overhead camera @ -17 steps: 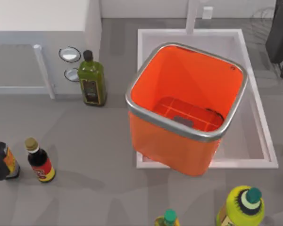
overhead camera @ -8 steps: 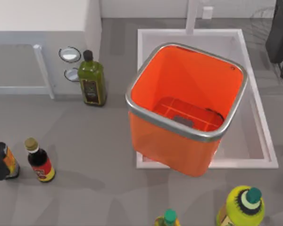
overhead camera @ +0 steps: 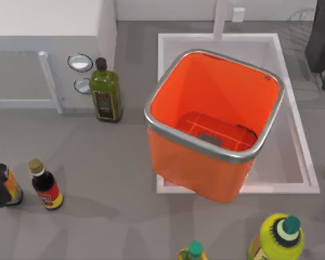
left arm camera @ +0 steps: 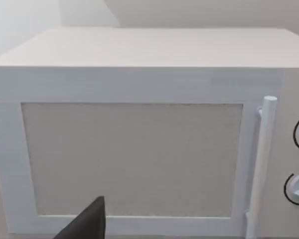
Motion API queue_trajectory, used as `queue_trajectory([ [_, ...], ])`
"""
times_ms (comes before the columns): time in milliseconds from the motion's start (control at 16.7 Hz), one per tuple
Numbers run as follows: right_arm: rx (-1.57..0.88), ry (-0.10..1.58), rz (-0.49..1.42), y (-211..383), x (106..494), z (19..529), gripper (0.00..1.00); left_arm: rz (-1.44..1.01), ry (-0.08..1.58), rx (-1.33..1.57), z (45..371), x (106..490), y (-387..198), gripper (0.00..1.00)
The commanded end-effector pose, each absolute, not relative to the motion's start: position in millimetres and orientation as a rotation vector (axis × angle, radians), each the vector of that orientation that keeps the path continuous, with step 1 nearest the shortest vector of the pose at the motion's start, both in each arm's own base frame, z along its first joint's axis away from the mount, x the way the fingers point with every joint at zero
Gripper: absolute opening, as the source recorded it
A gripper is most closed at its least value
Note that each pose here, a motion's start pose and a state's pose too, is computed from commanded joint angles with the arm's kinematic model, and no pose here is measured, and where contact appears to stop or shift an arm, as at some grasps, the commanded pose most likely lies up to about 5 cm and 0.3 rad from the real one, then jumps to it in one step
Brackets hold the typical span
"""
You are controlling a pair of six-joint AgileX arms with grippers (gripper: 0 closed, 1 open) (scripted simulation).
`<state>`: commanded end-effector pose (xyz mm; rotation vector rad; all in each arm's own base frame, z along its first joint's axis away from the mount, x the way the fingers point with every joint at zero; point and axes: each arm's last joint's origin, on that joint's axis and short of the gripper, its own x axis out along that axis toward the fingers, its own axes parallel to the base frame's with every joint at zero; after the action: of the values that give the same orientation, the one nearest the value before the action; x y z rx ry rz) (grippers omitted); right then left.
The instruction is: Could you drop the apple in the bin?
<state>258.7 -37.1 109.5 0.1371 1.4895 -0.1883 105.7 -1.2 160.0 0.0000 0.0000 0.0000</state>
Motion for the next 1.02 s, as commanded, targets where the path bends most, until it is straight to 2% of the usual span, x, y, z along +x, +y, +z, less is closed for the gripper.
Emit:
queue_trajectory([
  [600, 0.159, 1.474, -0.175, -36, 262, 118, 0.0, 0.0, 0.0, 0.0, 160, 106, -1, 1.0],
  [1020, 0.16, 1.507, -0.175, -37, 273, 195, 0.0, 0.0, 0.0, 0.0, 160, 106, -1, 1.0],
])
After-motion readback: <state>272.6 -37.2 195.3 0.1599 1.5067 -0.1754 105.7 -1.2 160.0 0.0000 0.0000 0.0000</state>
